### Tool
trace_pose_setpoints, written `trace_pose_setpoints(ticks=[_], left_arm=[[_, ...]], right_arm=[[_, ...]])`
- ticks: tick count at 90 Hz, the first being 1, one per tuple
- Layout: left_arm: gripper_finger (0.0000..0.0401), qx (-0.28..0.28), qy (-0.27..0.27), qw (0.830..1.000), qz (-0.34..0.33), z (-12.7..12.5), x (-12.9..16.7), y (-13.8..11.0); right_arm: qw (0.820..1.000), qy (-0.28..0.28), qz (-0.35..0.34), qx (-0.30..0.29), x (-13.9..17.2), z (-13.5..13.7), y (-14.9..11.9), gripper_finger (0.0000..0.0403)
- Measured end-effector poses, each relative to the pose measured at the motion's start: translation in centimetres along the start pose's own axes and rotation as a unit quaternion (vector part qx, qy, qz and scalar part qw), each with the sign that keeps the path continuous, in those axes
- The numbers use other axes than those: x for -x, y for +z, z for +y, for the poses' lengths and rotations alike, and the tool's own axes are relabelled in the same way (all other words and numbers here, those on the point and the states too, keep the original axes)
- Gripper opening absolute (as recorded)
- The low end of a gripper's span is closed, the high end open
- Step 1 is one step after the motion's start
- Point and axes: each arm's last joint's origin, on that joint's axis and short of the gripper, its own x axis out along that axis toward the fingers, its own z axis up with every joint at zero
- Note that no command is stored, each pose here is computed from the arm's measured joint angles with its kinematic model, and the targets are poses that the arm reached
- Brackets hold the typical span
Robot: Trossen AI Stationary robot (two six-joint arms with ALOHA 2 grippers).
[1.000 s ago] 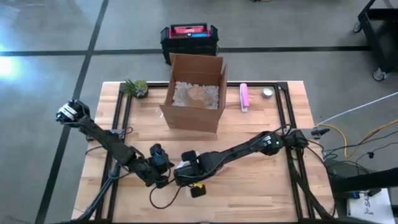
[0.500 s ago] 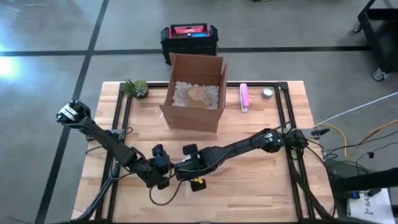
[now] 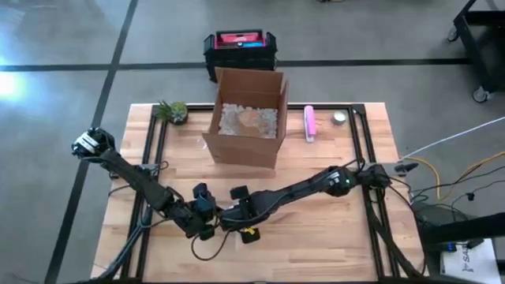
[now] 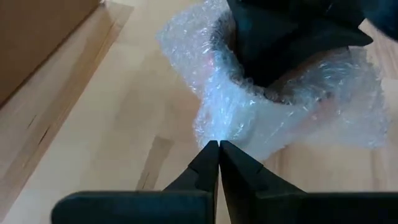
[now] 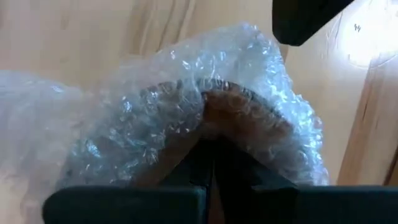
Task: Wrap mug
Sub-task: Wrap the orange mug with transparent bubble wrap
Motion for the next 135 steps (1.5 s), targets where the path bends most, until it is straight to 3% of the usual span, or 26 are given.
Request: trace_pose_setpoints(ticks=[35, 46, 63, 83, 112, 135], left_arm=[[0.0, 0.001, -0.001, 1.0, -0.001, 0.0, 0.0, 0.0], [0.0, 0.003, -0.003, 1.0, -0.003, -0.1, 0.0, 0.1], [0.0, 0.002, -0.002, 1.0, -0.002, 0.0, 0.0, 0.1], [0.0, 0.001, -0.006, 1.0, -0.006, -0.1, 0.0, 0.1], [0.0, 0.001, -0.011, 1.0, -0.012, -0.2, 0.0, 0.3], [0.0, -0.001, -0.012, 1.0, -0.013, -0.3, 0.0, 0.3]], right_arm=[[1.0, 0.0, -0.025, -0.017, 6.6, -0.3, -0.6, 0.0002], [0.999, -0.007, -0.03, -0.027, 5.8, -1.0, -0.3, 0.0002], [0.999, -0.027, 0.005, -0.023, 1.5, -0.9, -0.3, 0.0002], [1.0, -0.013, 0.011, -0.025, -0.7, -0.4, -0.2, 0.0002], [0.999, 0.043, -0.02, -0.025, -0.7, 0.2, 0.4, 0.0002], [0.997, 0.044, -0.041, -0.048, 3.9, -0.4, 0.3, 0.0002]])
